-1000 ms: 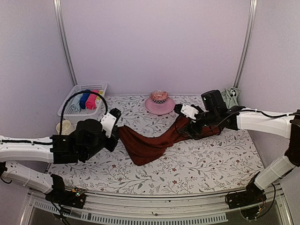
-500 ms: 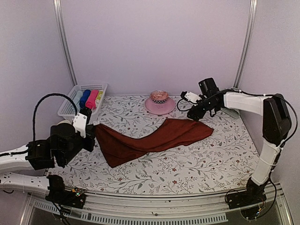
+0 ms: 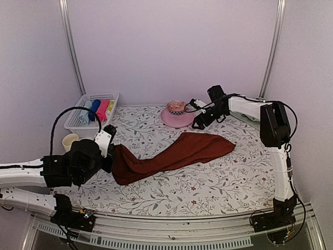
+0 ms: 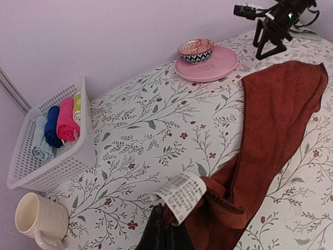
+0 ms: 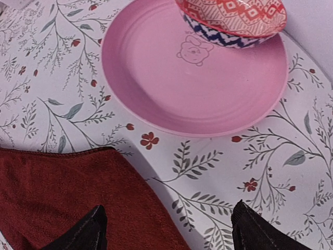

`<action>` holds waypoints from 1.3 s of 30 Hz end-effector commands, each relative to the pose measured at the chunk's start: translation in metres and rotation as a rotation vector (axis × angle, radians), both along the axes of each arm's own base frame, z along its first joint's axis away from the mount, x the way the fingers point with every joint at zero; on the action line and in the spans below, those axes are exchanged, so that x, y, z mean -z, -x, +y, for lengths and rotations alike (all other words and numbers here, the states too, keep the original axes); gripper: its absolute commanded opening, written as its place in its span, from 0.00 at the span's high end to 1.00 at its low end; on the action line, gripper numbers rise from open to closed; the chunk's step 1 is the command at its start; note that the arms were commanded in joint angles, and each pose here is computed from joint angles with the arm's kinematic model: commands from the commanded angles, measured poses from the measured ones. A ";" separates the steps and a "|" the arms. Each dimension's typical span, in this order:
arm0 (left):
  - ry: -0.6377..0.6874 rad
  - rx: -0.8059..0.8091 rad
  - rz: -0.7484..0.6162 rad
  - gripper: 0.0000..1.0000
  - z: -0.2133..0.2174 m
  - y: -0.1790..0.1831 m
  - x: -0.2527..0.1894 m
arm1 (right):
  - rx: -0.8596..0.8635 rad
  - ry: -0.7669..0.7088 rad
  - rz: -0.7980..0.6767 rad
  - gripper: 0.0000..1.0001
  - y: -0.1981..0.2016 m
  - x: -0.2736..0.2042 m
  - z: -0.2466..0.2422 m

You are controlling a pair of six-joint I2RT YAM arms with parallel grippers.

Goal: Roll the towels
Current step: Pass from the right arm to the left, then pick up the towel from the center of the board.

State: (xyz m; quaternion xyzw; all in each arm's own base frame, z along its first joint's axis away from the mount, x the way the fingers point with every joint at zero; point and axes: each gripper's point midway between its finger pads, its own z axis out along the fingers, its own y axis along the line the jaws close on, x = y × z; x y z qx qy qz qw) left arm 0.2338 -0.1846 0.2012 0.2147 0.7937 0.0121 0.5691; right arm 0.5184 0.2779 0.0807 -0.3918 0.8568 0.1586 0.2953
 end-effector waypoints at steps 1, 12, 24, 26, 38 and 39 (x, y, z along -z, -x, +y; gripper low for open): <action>0.065 0.021 -0.044 1.00 -0.010 -0.004 -0.019 | -0.099 -0.081 0.055 0.17 0.019 0.000 0.032; 0.102 0.047 -0.029 1.00 -0.015 -0.002 -0.015 | -0.107 0.029 0.095 0.19 0.025 0.065 0.049; 0.092 0.032 -0.063 1.00 -0.016 -0.008 -0.021 | -0.137 0.048 0.035 0.98 0.023 0.047 0.049; 0.091 0.015 -0.069 1.00 -0.015 -0.016 -0.025 | -0.117 0.053 -0.023 0.98 0.014 0.026 0.044; 0.097 -0.097 -0.224 1.00 0.013 -0.067 -0.117 | 0.014 -0.036 -0.523 0.98 0.006 -0.189 -0.040; 0.096 -0.086 -0.220 1.00 0.011 -0.066 -0.116 | -0.024 -0.039 -0.532 0.98 0.021 -0.190 -0.040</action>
